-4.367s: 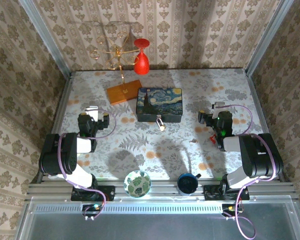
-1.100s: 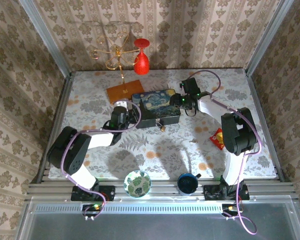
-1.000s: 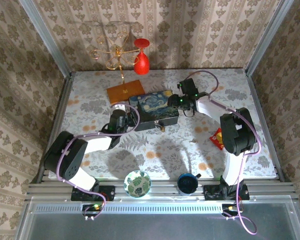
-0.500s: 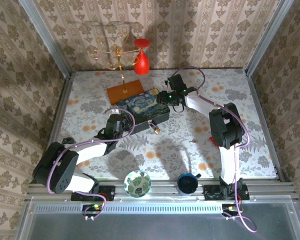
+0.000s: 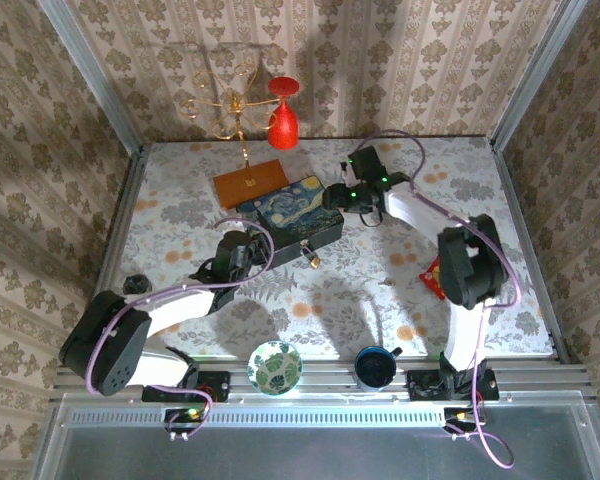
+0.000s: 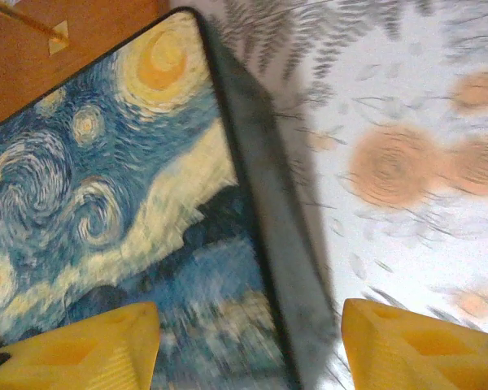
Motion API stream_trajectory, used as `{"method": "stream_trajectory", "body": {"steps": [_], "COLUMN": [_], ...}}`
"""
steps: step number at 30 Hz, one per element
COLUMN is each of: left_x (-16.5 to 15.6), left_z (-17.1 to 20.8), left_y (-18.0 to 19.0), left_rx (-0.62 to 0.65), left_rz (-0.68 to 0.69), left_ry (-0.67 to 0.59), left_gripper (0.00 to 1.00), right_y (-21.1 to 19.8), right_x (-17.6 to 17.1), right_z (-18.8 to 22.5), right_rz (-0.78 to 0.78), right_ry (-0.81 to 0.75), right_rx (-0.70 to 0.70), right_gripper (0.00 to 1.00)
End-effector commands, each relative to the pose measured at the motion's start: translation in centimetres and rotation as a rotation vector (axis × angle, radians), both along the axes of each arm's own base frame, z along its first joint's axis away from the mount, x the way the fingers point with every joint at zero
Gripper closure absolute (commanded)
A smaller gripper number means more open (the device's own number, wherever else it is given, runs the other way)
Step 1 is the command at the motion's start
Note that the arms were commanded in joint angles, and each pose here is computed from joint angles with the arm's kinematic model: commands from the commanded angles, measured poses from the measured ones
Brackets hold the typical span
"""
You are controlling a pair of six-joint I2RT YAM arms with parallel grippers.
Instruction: Unlock the padlock with the key
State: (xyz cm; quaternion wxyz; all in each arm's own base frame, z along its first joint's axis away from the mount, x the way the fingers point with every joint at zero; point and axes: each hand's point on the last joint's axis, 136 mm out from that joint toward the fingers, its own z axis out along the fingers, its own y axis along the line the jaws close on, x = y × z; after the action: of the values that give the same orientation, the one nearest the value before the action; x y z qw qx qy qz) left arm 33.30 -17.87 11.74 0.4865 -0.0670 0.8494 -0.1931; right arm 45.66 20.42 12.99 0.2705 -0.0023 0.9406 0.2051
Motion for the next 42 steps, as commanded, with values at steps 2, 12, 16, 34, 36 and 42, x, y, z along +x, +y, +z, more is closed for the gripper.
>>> {"method": "stream_trajectory", "body": {"steps": [2,12,16,34,36,42], "left_x": [-0.4,-1.2,-0.9,0.6,0.6,0.5], "left_z": [2.0,4.4,4.9,5.0,4.8,4.7], "left_y": [0.9,2.0,1.4,-2.8,-3.0,-2.9], "left_rx": [0.014,0.046,0.069,0.015,0.017,0.023], "left_rz": [0.029,0.035,0.012,-0.1,-0.105,-0.108], "left_ry": [-0.021,-0.051,-0.036,-0.016,-0.012,-0.012], "left_gripper": [0.3,0.0,0.0,0.0,0.0,0.0], "right_y": [-5.4,-12.5,-13.3,-10.7,-10.4,-10.4], "right_x": [-3.3,-16.8,-20.1,-19.8,-19.5,-19.2], "right_z": [1.6,-3.1,-4.5,-10.2,-10.7,-11.8], "right_rz": [-0.105,-0.306,-0.339,-0.35,-0.355,-0.363], "right_ry": [-0.008,0.182,0.241,0.352,0.359,0.385], "right_rx": [-0.113,-0.241,-0.232,-0.108,-0.1,-0.117], "right_gripper": [0.38,0.43,0.47,0.61,0.62,0.65]}}
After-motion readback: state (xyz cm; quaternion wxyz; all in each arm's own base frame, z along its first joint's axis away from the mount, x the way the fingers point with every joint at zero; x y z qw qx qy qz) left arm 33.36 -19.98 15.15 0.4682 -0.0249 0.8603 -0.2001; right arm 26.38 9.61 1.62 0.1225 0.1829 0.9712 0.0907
